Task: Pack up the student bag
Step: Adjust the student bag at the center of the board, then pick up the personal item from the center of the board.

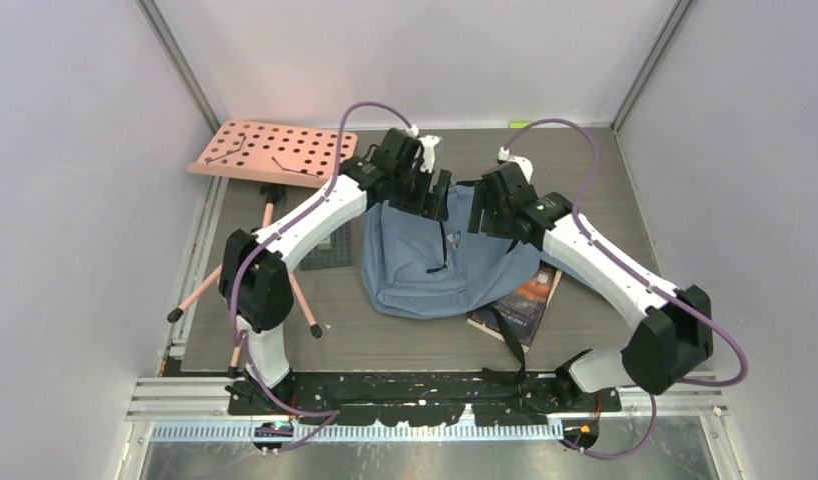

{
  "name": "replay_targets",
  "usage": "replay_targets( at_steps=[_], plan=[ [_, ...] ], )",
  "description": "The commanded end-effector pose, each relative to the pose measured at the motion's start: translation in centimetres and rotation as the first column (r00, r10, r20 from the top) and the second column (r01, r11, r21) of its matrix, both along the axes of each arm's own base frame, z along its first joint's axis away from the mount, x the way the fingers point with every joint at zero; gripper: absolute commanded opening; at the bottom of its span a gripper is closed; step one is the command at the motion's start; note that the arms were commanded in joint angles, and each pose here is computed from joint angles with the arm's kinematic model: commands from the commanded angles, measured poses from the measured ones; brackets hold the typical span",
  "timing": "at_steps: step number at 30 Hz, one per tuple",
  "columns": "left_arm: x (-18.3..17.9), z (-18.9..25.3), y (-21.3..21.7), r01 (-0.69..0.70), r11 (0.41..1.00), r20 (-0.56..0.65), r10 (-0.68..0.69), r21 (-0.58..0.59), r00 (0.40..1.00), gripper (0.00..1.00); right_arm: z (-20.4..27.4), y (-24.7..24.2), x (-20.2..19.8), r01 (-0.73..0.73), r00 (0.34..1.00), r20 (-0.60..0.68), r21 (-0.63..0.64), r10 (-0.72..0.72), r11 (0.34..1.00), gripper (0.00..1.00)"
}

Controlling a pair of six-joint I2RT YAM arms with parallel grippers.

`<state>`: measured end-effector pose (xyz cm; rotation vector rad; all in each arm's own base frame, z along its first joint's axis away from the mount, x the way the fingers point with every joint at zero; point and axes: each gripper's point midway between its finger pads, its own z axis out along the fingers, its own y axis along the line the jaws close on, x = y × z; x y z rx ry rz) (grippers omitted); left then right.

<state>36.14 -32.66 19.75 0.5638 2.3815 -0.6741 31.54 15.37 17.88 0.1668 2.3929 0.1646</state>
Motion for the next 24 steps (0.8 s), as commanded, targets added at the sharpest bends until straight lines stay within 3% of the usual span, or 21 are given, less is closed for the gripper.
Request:
replay_targets(
  at_steps=[1, 7, 16, 18, 24],
  plan=[
    [1.5, -1.9, -0.6, -0.085, 0.995, -0.015, 0.085, -0.043, 0.996, 0.78, 0.8, 1.8, 3.3, 0.006, 0.997, 0.077, 0.074, -0.012, 0.997, 0.72],
    [1.7, -3.6, -2.2, -0.086, 0.996, 0.0, 0.086, -0.018, 0.996, 0.8, -1.2, 1.6, 3.7, 0.045, 0.996, 0.066, 0.095, -0.052, 0.994, 0.72],
    [1.9, -8.0, -1.2, -0.113, 0.983, -0.012, 0.116, 0.143, 0.993, 0.81, -2.6, -0.6, 2.8, 0.096, 0.993, 0.064, 0.08, -0.101, 0.992, 0.73],
    [1.6, -8.4, -0.9, -0.108, 0.981, -0.023, 0.113, 0.162, 0.993, 0.74, -2.8, -0.8, 2.8, 0.098, 0.993, 0.062, 0.074, -0.102, 0.992, 0.72],
    [0.4, -7.7, 0.5, -0.12, 0.98, -0.002, 0.122, 0.161, 0.992, 0.35, -3.9, 1.0, 3.6, 0.054, 0.998, 0.032, 0.112, -0.058, 0.992, 0.71]
  ],
)
